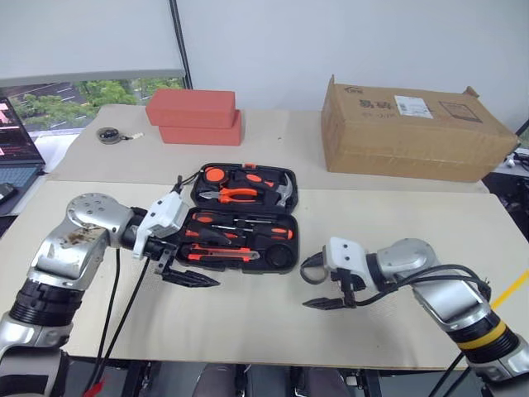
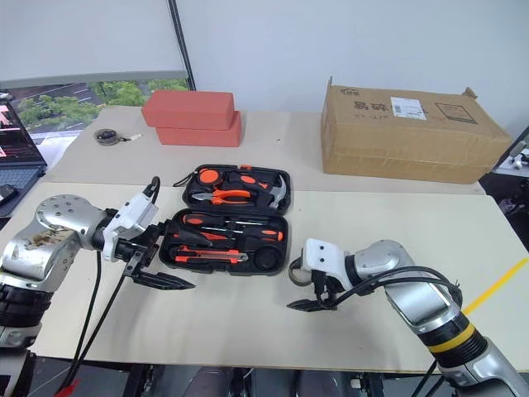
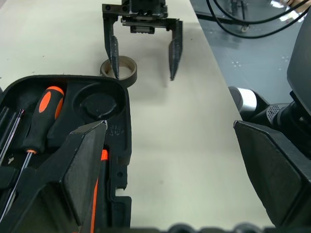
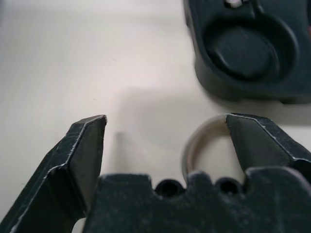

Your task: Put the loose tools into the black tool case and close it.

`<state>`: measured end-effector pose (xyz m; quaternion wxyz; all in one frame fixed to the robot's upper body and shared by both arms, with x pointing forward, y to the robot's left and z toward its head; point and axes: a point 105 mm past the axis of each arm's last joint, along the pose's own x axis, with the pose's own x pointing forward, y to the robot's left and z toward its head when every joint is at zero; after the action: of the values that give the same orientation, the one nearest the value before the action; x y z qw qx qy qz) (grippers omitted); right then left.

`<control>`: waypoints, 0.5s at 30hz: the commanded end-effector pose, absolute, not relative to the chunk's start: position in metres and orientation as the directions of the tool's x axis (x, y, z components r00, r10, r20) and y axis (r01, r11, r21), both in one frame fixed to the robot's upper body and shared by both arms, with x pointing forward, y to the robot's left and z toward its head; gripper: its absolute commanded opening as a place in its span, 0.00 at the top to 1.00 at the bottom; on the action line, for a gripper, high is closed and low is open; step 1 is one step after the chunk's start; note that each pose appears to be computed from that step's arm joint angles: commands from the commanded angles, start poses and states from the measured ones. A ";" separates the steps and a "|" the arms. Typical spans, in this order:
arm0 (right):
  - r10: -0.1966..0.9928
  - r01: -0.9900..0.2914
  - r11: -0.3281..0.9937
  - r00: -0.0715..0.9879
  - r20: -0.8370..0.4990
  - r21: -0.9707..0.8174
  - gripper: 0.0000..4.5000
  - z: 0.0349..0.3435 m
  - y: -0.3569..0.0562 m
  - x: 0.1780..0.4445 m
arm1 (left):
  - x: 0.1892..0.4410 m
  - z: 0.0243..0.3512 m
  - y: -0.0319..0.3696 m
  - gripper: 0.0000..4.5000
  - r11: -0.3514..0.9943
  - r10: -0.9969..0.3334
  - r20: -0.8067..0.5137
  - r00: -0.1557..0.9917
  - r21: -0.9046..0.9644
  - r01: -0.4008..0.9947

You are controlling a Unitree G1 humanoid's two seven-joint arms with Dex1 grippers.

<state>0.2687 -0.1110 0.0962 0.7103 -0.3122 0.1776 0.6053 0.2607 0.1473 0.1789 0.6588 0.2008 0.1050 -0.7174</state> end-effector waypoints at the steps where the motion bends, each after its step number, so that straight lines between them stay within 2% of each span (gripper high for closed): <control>1: 0.745 -0.961 0.080 0.234 -0.624 -0.266 0.28 0.101 -0.110 0.274 | 0.255 0.188 0.146 0.00 -0.119 -0.907 -0.419 -0.047 0.150 0.981; 10: 0.748 -0.958 0.083 0.242 -0.618 -0.274 0.99 0.105 -0.109 0.275 | 0.253 0.188 0.145 0.00 -0.121 -0.910 -0.413 -0.048 0.151 0.981; 15: 0.728 -0.949 0.088 0.270 -0.630 -0.304 0.99 0.112 -0.115 0.279 | 0.250 0.188 0.144 0.00 -0.113 -0.913 -0.406 -0.041 0.156 0.981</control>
<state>0.2743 -0.1123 0.0964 0.7162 -0.3200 0.1783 0.5940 0.2522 0.1436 0.1778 0.6555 0.2001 0.1015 -0.7211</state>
